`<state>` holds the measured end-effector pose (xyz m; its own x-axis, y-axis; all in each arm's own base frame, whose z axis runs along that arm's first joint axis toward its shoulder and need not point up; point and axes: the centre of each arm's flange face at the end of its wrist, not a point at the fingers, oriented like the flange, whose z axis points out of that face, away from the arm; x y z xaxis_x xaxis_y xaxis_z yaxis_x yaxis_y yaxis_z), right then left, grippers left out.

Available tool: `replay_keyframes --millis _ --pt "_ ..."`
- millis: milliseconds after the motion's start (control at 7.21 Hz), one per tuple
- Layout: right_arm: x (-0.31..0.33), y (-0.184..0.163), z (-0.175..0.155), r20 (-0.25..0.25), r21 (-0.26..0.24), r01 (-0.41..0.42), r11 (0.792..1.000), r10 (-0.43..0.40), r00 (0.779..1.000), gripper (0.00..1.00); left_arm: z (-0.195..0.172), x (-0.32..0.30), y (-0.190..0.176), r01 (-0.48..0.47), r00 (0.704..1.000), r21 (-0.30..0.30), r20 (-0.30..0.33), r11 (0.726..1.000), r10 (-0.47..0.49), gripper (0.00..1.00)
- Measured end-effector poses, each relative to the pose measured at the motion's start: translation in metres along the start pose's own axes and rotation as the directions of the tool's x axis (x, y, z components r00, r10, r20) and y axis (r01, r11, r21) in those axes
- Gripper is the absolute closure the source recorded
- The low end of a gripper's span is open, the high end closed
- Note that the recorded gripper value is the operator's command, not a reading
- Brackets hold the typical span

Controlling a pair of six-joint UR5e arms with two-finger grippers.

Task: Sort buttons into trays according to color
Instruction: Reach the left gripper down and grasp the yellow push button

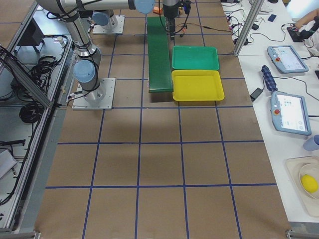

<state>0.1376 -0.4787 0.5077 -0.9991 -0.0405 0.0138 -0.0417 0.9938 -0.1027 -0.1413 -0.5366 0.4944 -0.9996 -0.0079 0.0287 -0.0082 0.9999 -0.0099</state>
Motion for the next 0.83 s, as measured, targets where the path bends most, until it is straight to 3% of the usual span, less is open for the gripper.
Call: replay_keyframes --millis 832 --pt "0.0007 0.0001 0.0003 0.000 -0.003 0.004 1.000 -0.004 1.000 0.00 0.0028 -0.0050 -0.0010 -0.033 0.999 -0.009 0.001 0.999 0.033 0.00"
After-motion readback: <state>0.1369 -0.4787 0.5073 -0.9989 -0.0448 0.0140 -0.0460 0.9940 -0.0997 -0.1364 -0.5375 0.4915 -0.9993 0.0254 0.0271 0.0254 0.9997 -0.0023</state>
